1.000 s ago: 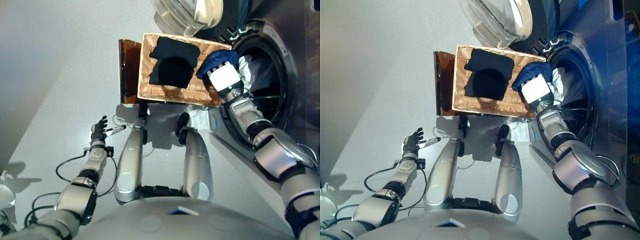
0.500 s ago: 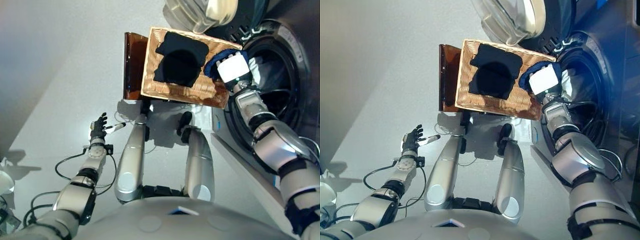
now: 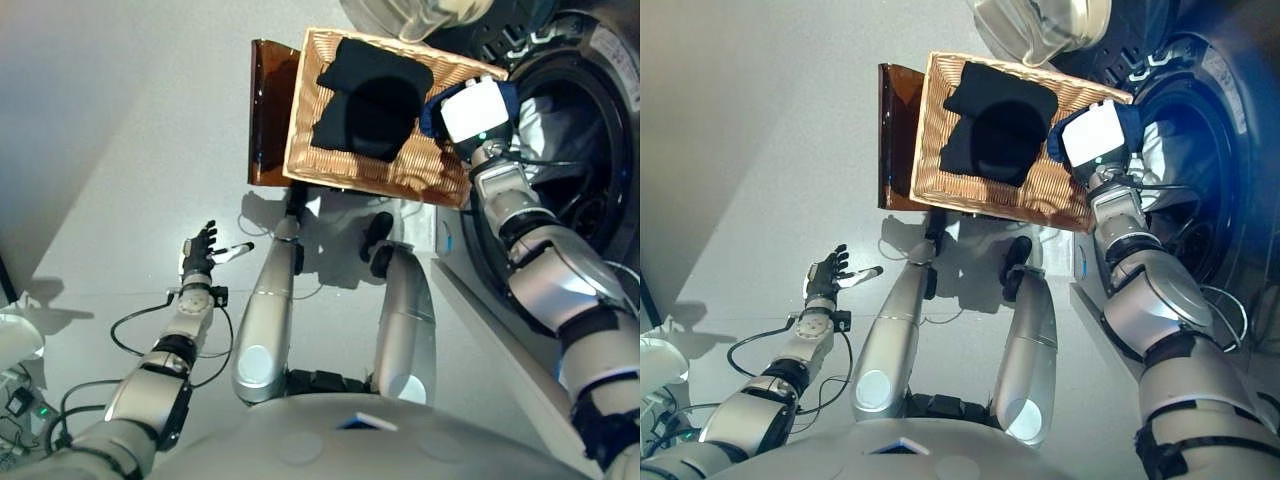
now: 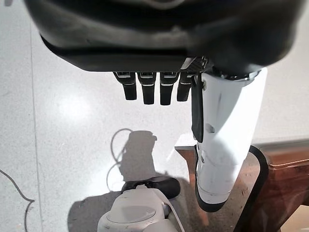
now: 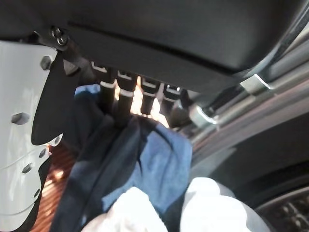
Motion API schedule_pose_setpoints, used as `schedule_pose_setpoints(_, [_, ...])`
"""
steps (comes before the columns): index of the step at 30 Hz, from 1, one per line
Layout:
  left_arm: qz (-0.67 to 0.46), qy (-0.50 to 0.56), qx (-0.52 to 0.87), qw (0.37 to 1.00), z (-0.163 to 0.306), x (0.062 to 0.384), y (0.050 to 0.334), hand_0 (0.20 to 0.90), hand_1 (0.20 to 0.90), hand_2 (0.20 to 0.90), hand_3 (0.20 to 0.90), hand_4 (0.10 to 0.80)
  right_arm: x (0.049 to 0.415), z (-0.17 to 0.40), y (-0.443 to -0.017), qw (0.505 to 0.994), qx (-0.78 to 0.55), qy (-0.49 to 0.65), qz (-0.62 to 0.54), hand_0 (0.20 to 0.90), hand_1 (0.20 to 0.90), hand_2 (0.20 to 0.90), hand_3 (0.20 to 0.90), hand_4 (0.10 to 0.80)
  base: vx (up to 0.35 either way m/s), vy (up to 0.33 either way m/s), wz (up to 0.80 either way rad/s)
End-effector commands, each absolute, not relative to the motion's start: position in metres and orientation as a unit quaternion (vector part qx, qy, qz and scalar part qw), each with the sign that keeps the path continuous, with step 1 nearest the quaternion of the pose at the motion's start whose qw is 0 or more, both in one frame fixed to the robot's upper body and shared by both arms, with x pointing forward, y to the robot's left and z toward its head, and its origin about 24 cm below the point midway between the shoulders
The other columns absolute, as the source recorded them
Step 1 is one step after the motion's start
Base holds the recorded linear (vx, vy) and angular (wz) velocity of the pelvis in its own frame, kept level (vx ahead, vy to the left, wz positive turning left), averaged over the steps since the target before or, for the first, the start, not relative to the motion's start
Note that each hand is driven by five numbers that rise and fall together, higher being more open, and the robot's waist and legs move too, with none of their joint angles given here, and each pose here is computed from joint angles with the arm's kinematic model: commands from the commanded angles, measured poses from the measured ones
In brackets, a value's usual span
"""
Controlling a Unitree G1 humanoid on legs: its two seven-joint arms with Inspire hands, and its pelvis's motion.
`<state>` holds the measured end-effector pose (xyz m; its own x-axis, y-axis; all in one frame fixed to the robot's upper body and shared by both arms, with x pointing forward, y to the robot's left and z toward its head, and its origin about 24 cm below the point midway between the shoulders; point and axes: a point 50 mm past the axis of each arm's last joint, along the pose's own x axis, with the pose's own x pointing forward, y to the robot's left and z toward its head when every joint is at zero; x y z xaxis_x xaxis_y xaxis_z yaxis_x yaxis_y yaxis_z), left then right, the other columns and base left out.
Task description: Pick up the clothes and place them into the washing machine
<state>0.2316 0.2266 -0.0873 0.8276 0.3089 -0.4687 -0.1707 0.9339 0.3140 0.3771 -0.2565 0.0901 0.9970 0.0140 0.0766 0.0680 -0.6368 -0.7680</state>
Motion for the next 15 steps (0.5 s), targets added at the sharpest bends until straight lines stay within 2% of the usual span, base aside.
schedule_pose_setpoints(1, [0.168,0.242,0.142,0.945,-0.0818,0.2256,0.2443,0.9,0.9,0.9,0.9,0.8,0.3842,0.1441,-0.2821,0.399,-0.905,-0.03,-0.145,0.9,0.9,0.9,0.9,0.8,-0.02,-0.002,0.07])
schedule_pose_setpoints(2, [0.167,0.24,0.142,0.946,-0.0813,0.226,0.2438,0.9,0.9,0.9,0.9,0.8,0.3847,0.1454,-0.2814,0.395,-0.906,-0.034,-0.147,0.837,0.837,0.837,0.837,0.755,-0.025,-0.013,0.09])
schedule_pose_setpoints(3, [0.167,0.239,0.141,0.946,-0.0811,0.226,0.2436,0.9,0.9,0.9,0.9,0.8,0.3845,0.1452,-0.2819,0.394,-0.907,-0.033,-0.147,0.505,0.505,0.505,0.505,0.518,-0.024,-0.016,0.06])
schedule_pose_setpoints(4, [0.168,0.238,0.141,0.946,-0.0806,0.2263,0.2441,0.9,0.9,0.9,0.9,0.8,0.3843,0.1448,-0.2824,0.394,-0.907,-0.03,-0.148,0.244,0.244,0.244,0.244,0.331,-0.016,-0.019,0.07])
schedule_pose_setpoints(5, [0.17,0.236,0.143,0.946,-0.0796,0.2268,0.2452,0.9,0.9,0.9,0.9,0.8,0.3846,0.1458,-0.282,0.393,-0.907,-0.031,-0.149,0.2,0.2,0.2,0.2,0.3,-0.011,-0.009,0.05])
schedule_pose_setpoints(15, [0.176,0.239,0.149,0.943,-0.0809,0.2222,0.2497,0.9,0.9,0.9,0.9,0.8,0.3829,0.1453,-0.2856,0.378,-0.912,-0.024,-0.155,0.2,0.2,0.2,0.2,0.3,-0.006,-0.005,0.04])
